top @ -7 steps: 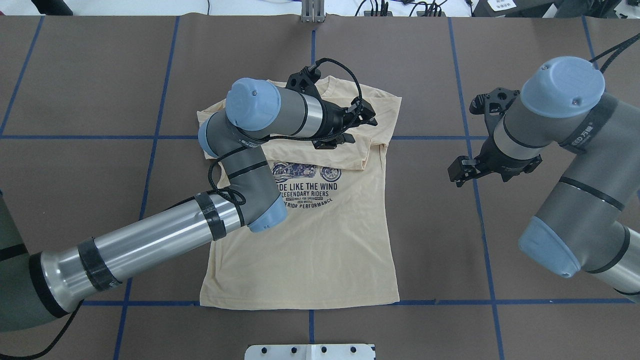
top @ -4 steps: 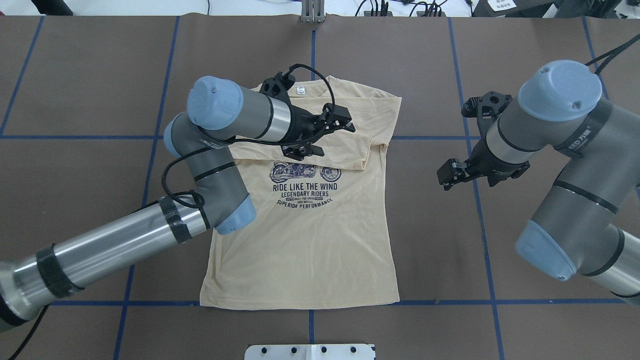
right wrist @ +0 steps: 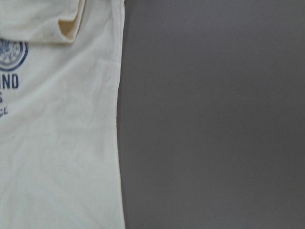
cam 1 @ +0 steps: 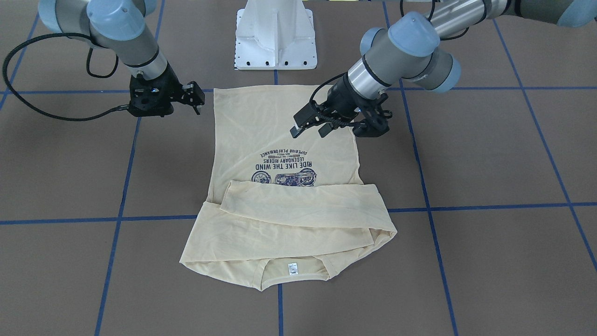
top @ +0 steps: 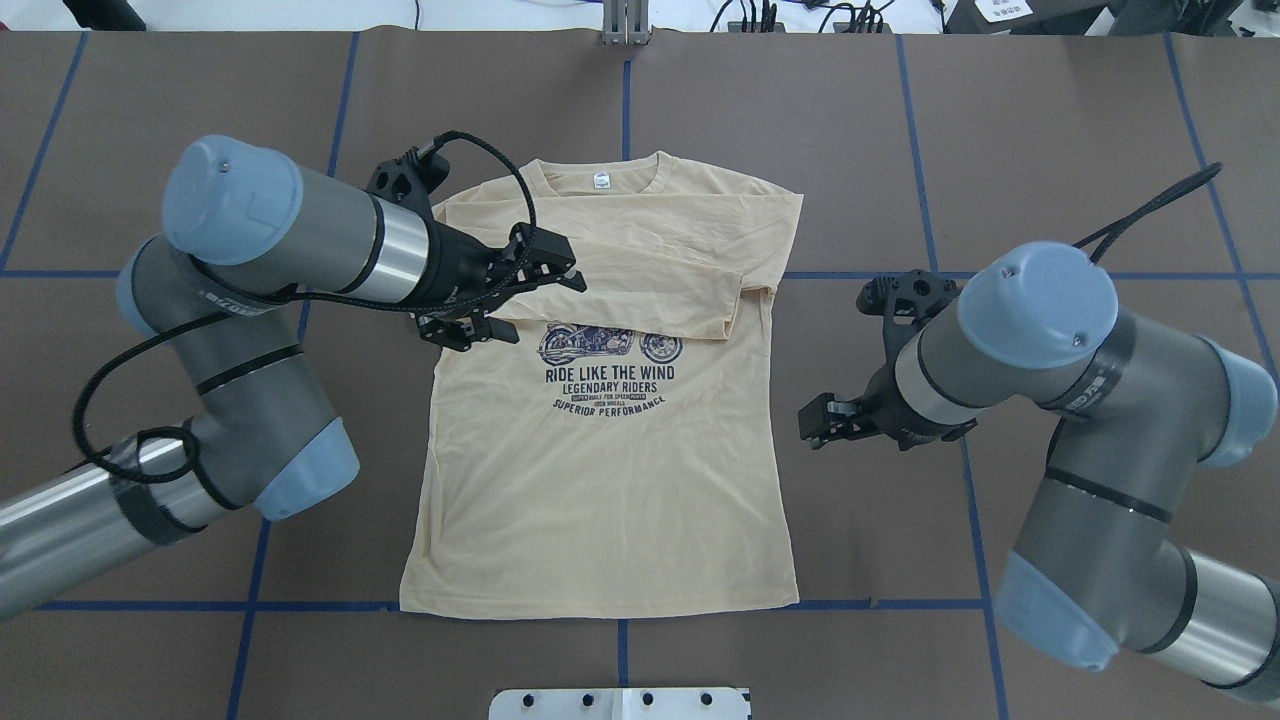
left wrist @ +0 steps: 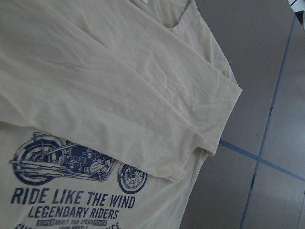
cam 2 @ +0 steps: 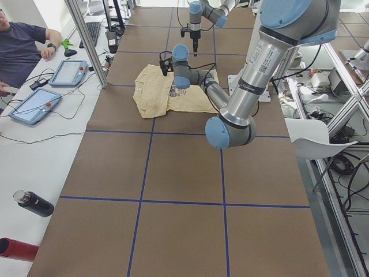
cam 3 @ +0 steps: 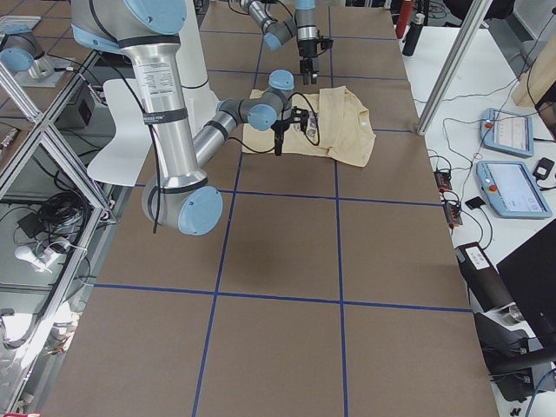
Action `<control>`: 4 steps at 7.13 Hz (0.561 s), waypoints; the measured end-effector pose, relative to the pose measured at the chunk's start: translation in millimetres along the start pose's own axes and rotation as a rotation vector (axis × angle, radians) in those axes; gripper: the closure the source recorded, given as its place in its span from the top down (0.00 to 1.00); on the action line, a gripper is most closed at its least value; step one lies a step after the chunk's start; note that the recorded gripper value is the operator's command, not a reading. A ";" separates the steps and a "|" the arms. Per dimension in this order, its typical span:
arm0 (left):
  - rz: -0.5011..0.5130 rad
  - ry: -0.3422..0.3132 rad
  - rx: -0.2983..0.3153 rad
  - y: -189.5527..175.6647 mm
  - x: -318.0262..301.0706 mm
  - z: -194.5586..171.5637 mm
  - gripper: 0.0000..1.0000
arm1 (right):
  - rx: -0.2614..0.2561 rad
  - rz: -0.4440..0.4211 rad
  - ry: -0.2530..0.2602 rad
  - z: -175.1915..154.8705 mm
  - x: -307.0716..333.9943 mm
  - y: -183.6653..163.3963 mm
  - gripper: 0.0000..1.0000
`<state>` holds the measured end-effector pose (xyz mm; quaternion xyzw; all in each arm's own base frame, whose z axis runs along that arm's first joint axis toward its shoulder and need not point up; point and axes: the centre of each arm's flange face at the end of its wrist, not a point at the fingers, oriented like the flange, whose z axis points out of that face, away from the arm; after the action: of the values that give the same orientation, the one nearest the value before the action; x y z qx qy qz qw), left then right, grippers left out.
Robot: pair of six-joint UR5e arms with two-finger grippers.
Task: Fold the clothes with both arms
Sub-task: 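Release the sleeve and move the left gripper toward the near hem while right gripper lowers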
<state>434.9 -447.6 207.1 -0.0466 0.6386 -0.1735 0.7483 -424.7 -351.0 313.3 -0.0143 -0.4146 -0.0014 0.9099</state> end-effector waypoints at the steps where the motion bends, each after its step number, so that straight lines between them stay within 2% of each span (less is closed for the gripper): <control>1: 0.019 -0.026 0.006 11.6 -9.9 -22.9 1.00 | -0.007 0.008 -0.010 17.0 -18.8 27.5 1.00; 4: 0.064 -0.079 0.012 22.1 -43.3 -51.7 1.00 | -0.036 -0.010 -0.015 50.4 -47.1 78.3 1.00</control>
<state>383.8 -405.2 232.0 -0.0286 0.6085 -0.1512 0.7784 -492.5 -271.9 308.9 -0.0285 -0.4214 -0.0130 0.9063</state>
